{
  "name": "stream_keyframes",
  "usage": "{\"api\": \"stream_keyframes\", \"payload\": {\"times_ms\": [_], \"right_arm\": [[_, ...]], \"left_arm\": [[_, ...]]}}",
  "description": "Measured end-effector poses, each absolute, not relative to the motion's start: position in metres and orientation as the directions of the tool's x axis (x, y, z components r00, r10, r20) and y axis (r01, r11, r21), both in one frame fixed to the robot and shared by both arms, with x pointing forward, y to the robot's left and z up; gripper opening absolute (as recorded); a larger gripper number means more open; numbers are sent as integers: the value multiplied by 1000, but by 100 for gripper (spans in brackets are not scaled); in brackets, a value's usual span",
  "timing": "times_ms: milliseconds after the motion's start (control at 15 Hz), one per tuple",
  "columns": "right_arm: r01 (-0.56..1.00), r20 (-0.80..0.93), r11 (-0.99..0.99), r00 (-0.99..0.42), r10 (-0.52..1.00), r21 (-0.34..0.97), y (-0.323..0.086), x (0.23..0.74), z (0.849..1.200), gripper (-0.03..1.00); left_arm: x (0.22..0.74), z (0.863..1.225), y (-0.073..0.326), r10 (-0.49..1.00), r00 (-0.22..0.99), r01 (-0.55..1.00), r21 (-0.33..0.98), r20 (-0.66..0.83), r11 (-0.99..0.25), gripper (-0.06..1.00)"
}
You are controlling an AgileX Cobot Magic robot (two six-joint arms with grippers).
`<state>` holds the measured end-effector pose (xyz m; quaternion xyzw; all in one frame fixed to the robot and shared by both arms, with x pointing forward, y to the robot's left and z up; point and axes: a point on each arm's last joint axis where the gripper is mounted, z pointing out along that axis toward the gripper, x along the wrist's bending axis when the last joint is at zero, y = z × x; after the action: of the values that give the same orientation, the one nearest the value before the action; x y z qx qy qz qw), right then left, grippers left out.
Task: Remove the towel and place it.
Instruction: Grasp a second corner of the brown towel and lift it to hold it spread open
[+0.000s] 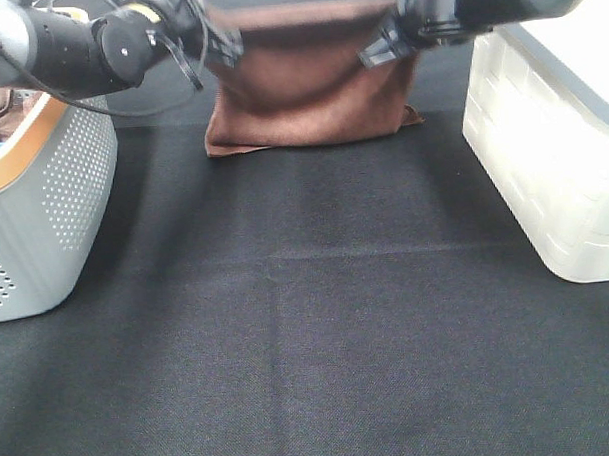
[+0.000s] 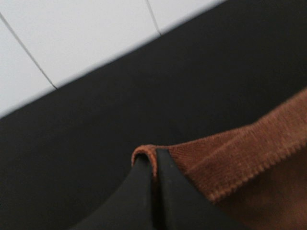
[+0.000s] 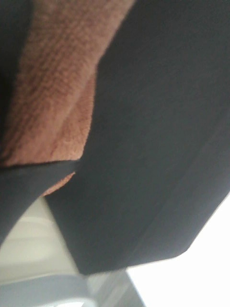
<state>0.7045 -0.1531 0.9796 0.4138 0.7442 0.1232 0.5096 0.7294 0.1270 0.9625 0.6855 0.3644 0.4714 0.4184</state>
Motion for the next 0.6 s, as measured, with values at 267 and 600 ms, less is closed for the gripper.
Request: {"api": "stream_keyframes", "payload": {"times_ms": [267, 600], "right_arm": [[527, -749, 684, -128, 650, 504, -133, 688, 982, 0], [542, -773, 690, -110, 625, 480, -118, 678, 983, 0]], "left_arm": [[709, 962, 118, 818, 509, 331, 816, 268, -473, 0], [690, 980, 117, 772, 604, 415, 748, 199, -518, 0]]}}
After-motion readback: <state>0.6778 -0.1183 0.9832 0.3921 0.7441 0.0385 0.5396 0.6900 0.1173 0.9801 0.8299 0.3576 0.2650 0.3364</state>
